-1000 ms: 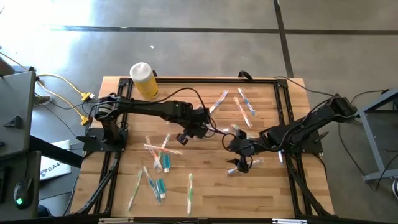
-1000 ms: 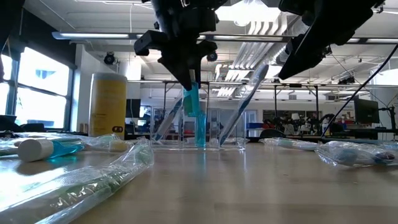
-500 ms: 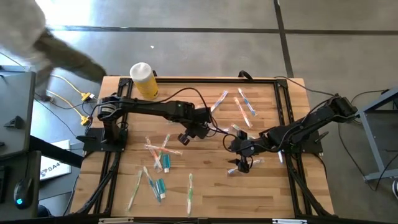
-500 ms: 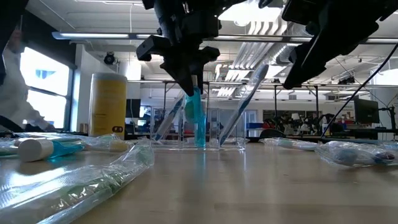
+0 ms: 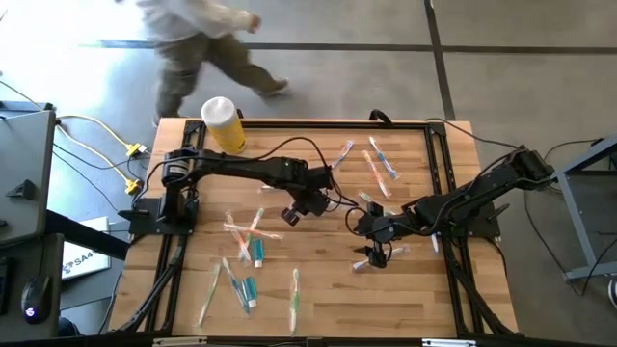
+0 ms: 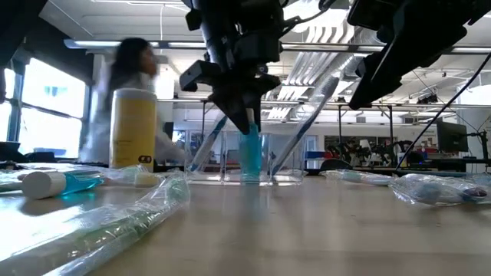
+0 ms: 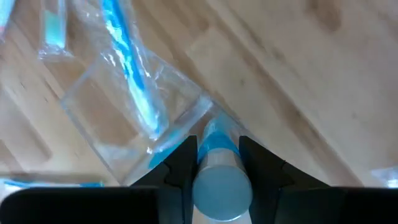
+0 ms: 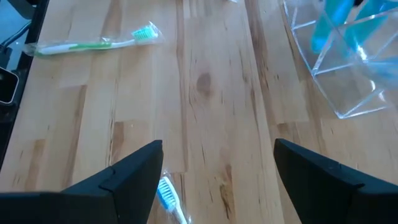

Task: Pick & Place toothbrushing station
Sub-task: Put the blue mouthwash into the transparent organizer

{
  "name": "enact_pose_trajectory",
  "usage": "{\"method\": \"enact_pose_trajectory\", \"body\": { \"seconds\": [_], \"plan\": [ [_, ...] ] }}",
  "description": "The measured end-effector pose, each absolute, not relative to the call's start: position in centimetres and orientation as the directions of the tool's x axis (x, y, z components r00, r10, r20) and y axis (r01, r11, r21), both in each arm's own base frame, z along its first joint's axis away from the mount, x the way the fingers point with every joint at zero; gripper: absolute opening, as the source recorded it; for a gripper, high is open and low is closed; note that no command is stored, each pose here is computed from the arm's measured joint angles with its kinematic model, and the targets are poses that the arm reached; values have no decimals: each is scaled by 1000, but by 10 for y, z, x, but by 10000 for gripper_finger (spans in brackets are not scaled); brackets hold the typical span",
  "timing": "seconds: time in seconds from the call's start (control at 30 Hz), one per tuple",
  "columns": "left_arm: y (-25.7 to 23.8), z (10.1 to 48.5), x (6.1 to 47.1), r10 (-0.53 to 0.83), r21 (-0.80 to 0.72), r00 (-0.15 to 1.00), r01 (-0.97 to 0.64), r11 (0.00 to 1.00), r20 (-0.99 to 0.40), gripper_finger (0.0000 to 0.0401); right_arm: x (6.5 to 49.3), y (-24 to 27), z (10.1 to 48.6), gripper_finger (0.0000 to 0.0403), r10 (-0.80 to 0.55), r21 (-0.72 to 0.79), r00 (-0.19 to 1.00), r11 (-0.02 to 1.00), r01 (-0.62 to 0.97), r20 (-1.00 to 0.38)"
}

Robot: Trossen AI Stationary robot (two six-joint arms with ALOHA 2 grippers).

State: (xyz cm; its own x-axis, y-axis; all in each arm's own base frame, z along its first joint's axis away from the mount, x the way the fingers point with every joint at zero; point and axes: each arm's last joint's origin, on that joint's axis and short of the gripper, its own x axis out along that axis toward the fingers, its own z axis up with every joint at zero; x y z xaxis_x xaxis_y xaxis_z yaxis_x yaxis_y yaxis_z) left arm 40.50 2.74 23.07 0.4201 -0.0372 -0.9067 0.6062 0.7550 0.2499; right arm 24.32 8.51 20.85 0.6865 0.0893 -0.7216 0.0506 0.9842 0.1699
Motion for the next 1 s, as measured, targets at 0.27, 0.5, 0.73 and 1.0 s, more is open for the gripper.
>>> {"method": "enact_pose_trajectory", "body": {
  "seconds": [0.27, 0.5, 0.73, 1.0],
  "plan": [
    [28, 222, 408, -31, 247, 409, 608, 755, -912, 93, 243, 85, 209, 298, 89, 170, 687, 984, 50, -721],
    [28, 221, 409, -29, 239, 409, 586, 774, -912, 121, 243, 85, 209, 298, 90, 170, 686, 984, 50, -722],
    [28, 221, 409, -29, 241, 412, 586, 774, -911, 126, 243, 85, 209, 298, 90, 170, 686, 984, 50, -722],
    [28, 221, 409, -5, 256, 410, 580, 773, -912, 128, 243, 85, 209, 298, 90, 170, 686, 984, 50, -722]
  ]
}}
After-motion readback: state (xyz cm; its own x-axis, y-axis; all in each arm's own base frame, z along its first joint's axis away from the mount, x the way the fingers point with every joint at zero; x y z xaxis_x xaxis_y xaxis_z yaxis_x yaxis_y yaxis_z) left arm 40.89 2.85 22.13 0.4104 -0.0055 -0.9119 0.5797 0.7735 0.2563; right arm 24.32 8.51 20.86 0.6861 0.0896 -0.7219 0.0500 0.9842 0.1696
